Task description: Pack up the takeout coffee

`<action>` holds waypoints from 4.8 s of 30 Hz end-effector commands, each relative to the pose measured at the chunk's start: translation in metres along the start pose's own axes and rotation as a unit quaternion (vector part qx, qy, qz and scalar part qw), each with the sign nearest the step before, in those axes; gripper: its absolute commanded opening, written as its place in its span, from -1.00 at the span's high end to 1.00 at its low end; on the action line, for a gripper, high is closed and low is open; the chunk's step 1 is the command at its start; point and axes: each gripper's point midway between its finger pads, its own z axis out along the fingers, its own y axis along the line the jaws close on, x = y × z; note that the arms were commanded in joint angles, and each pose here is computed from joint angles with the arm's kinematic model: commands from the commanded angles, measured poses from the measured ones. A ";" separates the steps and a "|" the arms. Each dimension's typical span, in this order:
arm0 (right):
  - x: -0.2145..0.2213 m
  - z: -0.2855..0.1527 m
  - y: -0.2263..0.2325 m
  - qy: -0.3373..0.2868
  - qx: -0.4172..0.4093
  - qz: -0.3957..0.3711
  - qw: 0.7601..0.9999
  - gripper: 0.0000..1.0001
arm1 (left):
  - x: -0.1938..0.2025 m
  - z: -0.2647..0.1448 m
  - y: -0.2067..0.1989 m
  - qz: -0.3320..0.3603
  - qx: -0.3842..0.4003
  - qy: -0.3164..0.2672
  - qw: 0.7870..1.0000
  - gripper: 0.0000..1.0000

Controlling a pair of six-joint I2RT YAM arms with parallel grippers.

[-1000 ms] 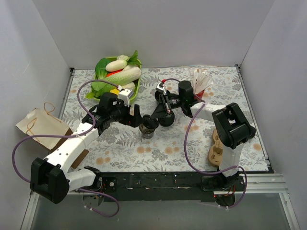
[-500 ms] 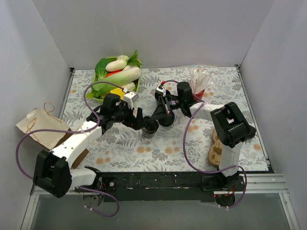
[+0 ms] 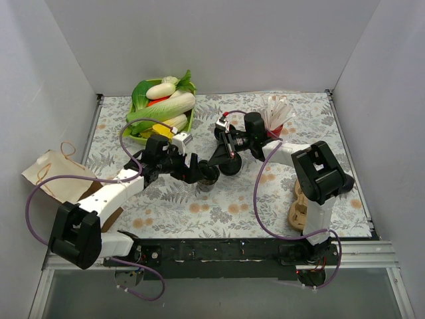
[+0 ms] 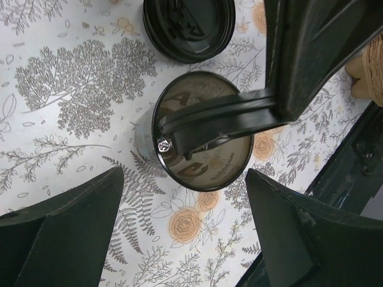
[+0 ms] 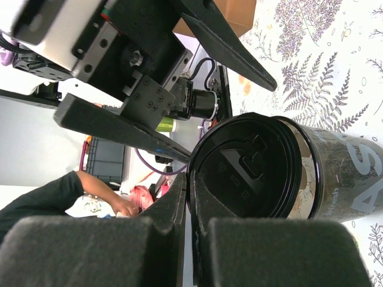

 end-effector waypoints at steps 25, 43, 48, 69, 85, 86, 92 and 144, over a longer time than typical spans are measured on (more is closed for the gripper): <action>-0.015 -0.003 -0.006 -0.008 0.014 -0.013 1.000 0.81 | 0.016 0.010 -0.001 -0.035 0.016 -0.005 0.999 -0.66; -0.012 -0.004 -0.010 -0.008 0.017 -0.006 1.000 0.81 | 0.033 0.023 -0.013 -0.124 0.061 0.027 0.990 -0.68; -0.013 -0.004 -0.010 -0.008 0.017 -0.007 1.000 0.81 | 0.033 0.019 -0.024 -0.147 0.087 0.032 0.985 -0.68; -0.021 -0.007 -0.017 -0.014 0.024 -0.008 1.000 0.81 | 0.036 0.016 -0.036 -0.172 0.135 0.049 0.975 -0.72; -0.021 -0.009 -0.019 -0.016 0.026 -0.004 1.000 0.81 | 0.034 0.026 -0.003 -0.284 0.093 0.029 0.954 -0.72; -0.021 -0.009 -0.019 -0.016 0.026 -0.006 1.000 0.81 | 0.036 0.026 -0.002 -0.283 0.090 0.029 0.954 -0.72; -0.025 -0.010 -0.021 -0.019 0.028 -0.006 0.999 0.80 | 0.042 0.028 0.003 -0.282 0.078 0.032 0.956 -0.71; -0.036 -0.019 -0.034 -0.028 0.036 -0.022 0.999 0.20 | 0.014 0.027 -0.007 -0.253 0.118 0.015 0.960 -0.72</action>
